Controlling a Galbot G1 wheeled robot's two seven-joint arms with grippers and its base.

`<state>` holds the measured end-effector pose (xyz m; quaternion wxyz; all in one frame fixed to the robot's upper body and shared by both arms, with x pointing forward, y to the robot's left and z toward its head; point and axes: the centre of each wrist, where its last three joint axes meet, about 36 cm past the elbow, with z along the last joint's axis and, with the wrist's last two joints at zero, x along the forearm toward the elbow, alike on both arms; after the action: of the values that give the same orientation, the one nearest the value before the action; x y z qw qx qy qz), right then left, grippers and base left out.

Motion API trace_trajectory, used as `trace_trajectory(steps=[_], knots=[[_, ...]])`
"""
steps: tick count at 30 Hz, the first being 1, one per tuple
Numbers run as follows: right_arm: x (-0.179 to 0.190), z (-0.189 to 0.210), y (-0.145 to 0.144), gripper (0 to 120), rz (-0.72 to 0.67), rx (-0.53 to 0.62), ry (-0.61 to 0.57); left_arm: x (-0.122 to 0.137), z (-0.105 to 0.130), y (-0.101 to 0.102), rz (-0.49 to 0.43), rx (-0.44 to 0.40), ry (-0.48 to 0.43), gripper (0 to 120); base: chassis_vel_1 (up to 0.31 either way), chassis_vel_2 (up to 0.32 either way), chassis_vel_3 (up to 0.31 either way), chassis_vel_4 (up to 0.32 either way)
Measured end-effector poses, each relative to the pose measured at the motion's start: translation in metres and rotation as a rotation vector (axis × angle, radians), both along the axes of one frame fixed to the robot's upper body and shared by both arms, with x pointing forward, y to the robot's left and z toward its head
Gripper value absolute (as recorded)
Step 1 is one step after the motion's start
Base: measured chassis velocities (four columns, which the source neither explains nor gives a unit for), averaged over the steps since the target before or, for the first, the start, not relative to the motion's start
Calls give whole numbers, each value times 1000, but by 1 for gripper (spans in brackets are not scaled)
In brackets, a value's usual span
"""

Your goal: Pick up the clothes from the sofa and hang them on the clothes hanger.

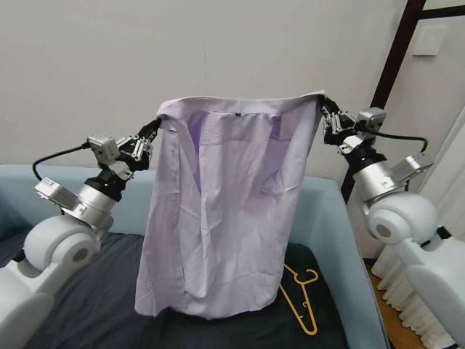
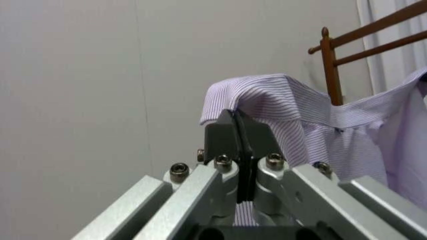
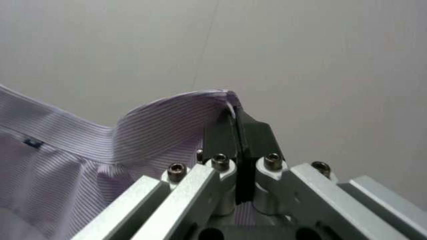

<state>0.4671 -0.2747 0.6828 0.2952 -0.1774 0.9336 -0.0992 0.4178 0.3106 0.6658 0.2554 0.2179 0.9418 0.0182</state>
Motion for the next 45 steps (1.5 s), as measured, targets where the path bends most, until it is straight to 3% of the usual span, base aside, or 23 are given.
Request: trace_trajectory(steps=[5, 14, 18, 22, 23, 26, 28, 32, 40, 45], knots=[[-2, 0, -1, 0, -100, -90, -23, -17, 6, -8, 95, 50, 25, 0, 0, 0, 0, 0], [-20, 10, 12, 0, -125, -67, -43, -52, 22, -24, 184, 70, 45, 0, 0, 0, 0, 0], [-19, -7, 15, 0, -137, -86, -11, -53, 1, -29, 202, 77, 99, 0, 0, 0, 0, 0], [-1, -67, 19, 0, -197, -124, 56, -49, -51, -34, 273, 107, 240, 0, 0, 0, 0, 0], [-1, -67, 19, 0, -197, -124, 56, -49, -51, -34, 273, 107, 240, 0, 0, 0, 0, 0], [9, -109, 29, 0, -203, -103, 127, -42, -91, -31, 331, 118, 344, 0, 0, 0, 0, 0], [13, -118, 32, 0, -200, -87, 144, -39, -99, -29, 345, 116, 365, 0, 0, 0, 0, 0], [26, -129, 37, 0, -161, -70, 155, -35, -104, -25, 375, 101, 382, 0, 0, 0, 0, 0], [34, -130, 50, 0, -74, -41, 147, -37, -88, -25, 388, 73, 351, 0, 0, 0, 0, 0], [38, -153, 58, 0, -15, -56, 174, -32, -104, -30, 346, 46, 372, 0, 0, 0, 0, 0]])
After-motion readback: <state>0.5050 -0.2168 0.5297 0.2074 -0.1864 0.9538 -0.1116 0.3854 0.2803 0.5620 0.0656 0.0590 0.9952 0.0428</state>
